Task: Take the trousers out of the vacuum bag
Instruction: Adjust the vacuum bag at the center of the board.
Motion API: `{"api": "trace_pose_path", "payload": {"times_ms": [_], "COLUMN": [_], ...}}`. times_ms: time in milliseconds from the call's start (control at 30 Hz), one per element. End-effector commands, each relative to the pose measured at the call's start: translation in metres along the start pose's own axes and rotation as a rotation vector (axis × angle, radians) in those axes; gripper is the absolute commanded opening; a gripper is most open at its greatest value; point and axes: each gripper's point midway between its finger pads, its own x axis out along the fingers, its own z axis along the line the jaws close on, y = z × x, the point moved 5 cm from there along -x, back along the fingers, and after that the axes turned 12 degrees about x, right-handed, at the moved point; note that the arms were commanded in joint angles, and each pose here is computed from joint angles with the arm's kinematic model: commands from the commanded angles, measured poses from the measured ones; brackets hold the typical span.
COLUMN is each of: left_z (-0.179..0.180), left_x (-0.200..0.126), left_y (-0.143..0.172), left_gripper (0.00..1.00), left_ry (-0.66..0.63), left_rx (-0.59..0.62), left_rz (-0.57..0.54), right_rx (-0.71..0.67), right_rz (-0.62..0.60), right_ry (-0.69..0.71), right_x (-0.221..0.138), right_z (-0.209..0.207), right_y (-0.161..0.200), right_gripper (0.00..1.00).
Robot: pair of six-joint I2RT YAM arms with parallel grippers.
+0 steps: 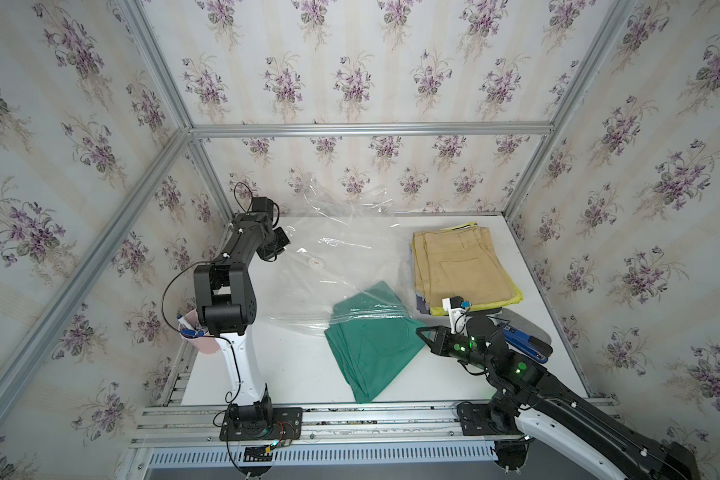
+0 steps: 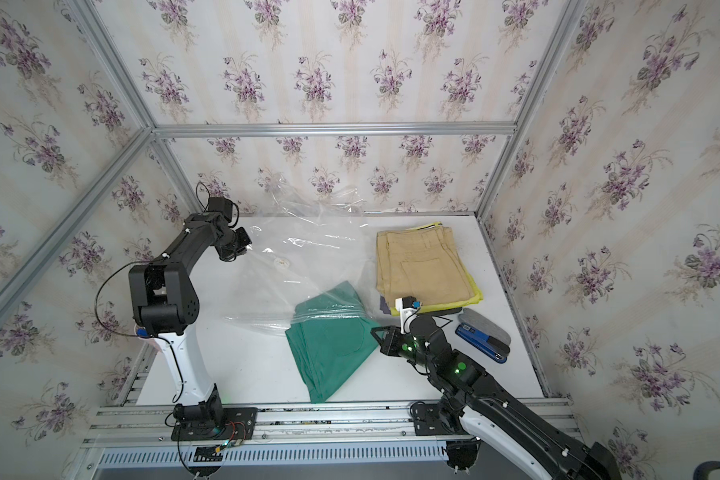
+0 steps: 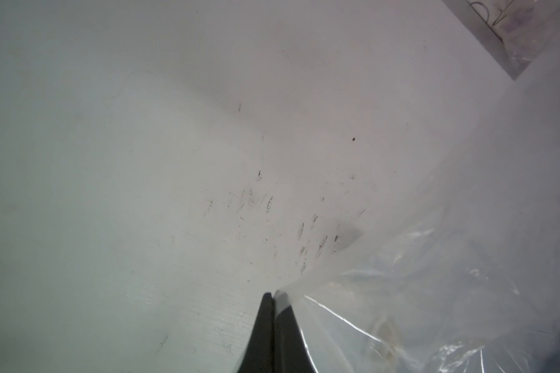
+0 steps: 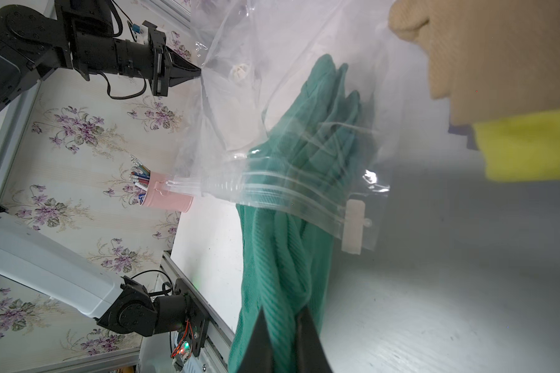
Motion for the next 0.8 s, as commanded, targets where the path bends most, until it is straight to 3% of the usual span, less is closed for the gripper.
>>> {"api": "trace_pose_path", "payload": {"times_ms": [0,267,400,467,567,633,667,767], "left_z": [0.017,0.046,0.038,0.027,0.011,0.001,-0.003,-0.017], "left_x": [-0.007,-0.022,-0.034,-0.045,-0.062,-0.076,-0.083,-0.105], "left_y": [-0.017,-0.032,-0.036,-0.037,-0.037,-0.036,-0.034,-0.023], "left_gripper": [0.00,0.00,0.09,0.26,0.71,0.93,1.00,1.00], "left_ry": [-0.060,-0.105,0.009,0.085,0.199,0.250,0.272,0.336], "left_rx": [-0.017,-0.079,-0.072,-0.041,0.001,0.029,0.045,0.092], "left_rz": [-0.057,-0.088,-0.113,-0.141,-0.166,-0.179,-0.182,-0.196], "right_rx": [-0.013,-0.010,0.007,0.015,0.027,0.032,0.034,0.040], "right_rz": [-0.020,-0.056,-0.086,-0.087,-0.085,-0.089,-0.091,-0.094], "right_ry": [0.011,0.065,0.104,0.109,0.116,0.116,0.114,0.115], "right_x": [-0.002,-0.006,-0.007,-0.005,-0.002,-0.001,-0.001,0.001], "right_z": [0.000,-0.007,-0.012,-0.013,-0.015,-0.015,-0.015,-0.017], "right_y": [-0.003,-0.006,-0.010,-0.010,-0.010,-0.010,-0.010,-0.011], "right_gripper": [0.00,0.00,0.00,0.00,0.00,0.00,0.00,0.00]}}
